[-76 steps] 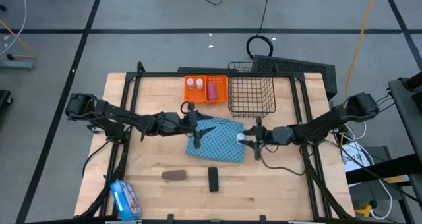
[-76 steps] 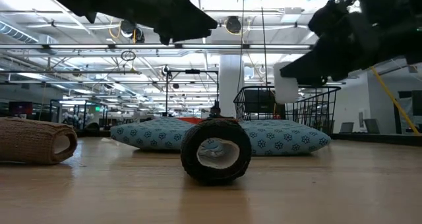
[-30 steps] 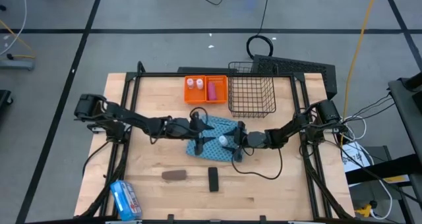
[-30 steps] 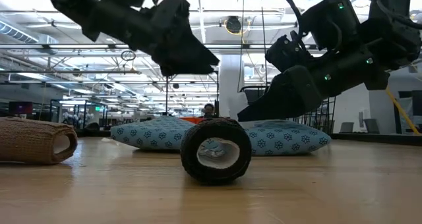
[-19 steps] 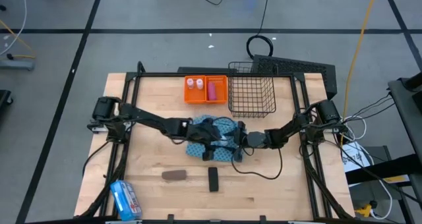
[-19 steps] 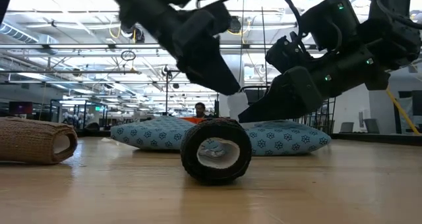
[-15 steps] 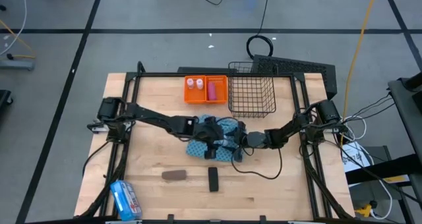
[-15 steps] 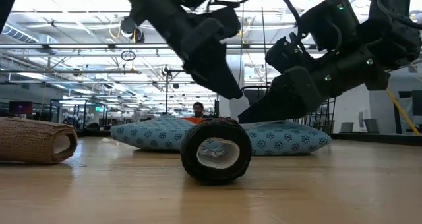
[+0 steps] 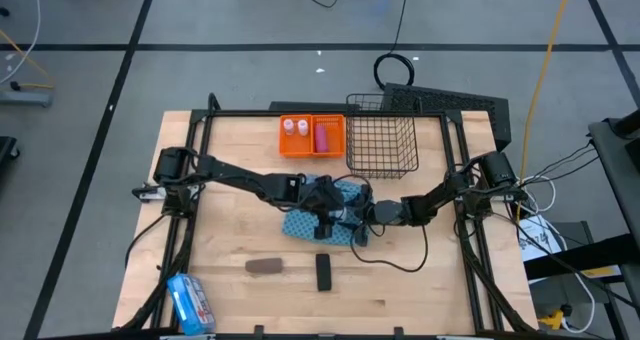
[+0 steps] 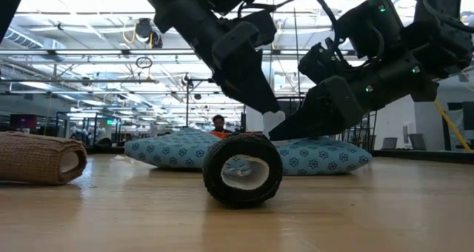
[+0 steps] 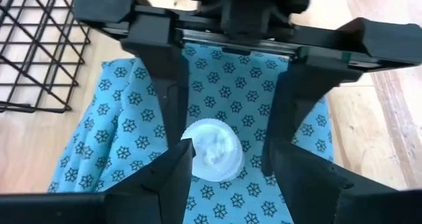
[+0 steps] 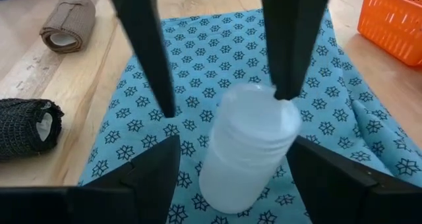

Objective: Pick & Place Medicine items
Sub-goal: Put the transparent pill bottle into the left orange basket

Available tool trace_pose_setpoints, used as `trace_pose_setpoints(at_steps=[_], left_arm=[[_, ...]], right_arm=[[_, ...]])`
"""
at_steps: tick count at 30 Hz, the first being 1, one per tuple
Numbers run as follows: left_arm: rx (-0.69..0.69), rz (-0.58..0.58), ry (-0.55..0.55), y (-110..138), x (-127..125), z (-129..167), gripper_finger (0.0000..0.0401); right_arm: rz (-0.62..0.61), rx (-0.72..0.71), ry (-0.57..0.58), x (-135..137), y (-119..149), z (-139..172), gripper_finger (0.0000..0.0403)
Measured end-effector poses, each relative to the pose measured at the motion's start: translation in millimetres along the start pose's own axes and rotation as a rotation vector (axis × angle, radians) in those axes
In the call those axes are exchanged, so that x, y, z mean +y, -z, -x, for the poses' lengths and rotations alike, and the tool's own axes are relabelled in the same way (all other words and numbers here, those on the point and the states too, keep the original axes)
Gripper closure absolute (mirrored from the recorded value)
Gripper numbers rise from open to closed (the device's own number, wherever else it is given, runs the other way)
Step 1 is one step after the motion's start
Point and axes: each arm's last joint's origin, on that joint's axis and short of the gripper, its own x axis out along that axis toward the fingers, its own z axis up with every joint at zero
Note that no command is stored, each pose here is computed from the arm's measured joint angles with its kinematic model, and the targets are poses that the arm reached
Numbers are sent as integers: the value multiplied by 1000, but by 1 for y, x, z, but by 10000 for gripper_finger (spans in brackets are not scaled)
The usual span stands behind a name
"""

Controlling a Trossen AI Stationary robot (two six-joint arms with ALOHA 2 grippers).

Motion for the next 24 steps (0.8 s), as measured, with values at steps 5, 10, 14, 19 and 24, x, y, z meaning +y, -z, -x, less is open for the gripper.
trace_pose_setpoints(at_steps=[5, 10, 14, 19, 24], left_arm=[[-7, -6, 7, -1, -4, 0, 189], [-20, -29, 18, -2, -8, 1, 189], [-30, -50, 22, -4, -11, 6, 189], [-68, -53, 17, -12, -11, 20, 189], [-51, -95, -72, -11, -8, 20, 189]], right_arm=[[0, 0, 0, 0, 0, 0, 145], [0, 0, 0, 0, 0, 0, 147], [0, 0, 0, 0, 0, 0, 147], [2, 5, 0, 0, 0, 0, 147], [5, 18, 2, 0, 2, 0, 147]])
